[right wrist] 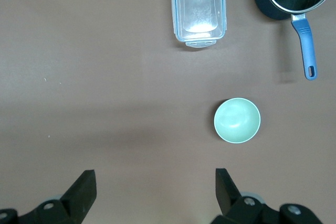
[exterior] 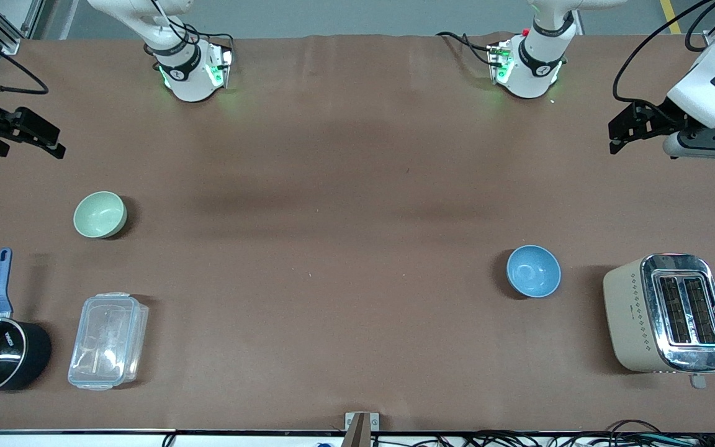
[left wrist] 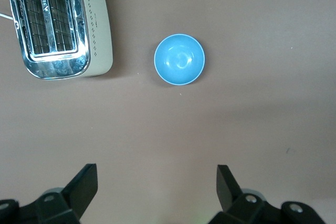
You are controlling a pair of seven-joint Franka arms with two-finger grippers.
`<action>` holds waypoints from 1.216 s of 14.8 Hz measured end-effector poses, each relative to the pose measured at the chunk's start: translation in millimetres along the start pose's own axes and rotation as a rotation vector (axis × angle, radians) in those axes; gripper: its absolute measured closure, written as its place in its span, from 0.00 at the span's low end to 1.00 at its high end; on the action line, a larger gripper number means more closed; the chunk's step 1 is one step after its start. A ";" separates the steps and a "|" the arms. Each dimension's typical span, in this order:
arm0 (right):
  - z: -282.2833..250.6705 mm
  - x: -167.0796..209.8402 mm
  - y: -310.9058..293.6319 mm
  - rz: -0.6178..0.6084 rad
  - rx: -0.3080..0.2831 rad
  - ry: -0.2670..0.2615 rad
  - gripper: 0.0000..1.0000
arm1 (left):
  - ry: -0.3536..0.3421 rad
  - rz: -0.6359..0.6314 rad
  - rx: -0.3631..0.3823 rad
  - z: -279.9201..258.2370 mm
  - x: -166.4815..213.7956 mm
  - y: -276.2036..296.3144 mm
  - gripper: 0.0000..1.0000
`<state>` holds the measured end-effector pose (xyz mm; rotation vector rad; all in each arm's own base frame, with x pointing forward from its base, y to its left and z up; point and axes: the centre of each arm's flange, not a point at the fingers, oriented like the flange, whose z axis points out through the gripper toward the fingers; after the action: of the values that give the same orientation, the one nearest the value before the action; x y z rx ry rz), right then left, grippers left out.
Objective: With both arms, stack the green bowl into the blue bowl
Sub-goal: 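Grasp the green bowl with the right gripper while the left gripper grasps the blue bowl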
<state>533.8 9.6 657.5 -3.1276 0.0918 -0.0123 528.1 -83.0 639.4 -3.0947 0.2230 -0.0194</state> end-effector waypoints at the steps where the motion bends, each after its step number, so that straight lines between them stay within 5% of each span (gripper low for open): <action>1: -0.7 0.0 0.3 0.000 0.000 0.001 0.00 | -0.001 0.000 0.000 0.1 -0.1 0.0 0.00; 8: -1.9 0.1 2.1 -0.019 0.000 0.004 0.00 | -0.042 -0.001 -0.008 25.9 23.4 -2.7 0.00; 11: -1.5 0.6 6.5 -0.019 0.000 0.003 0.00 | -0.092 0.002 -0.020 81.6 55.7 -3.3 0.00; 18: 17.0 1.2 36.7 0.008 0.000 -0.052 0.00 | -0.047 0.004 -0.046 244.5 107.0 0.4 0.00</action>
<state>532.9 -26.8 640.1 -3.1251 0.1030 0.0694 637.7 -89.5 396.2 -3.1366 0.2311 0.0599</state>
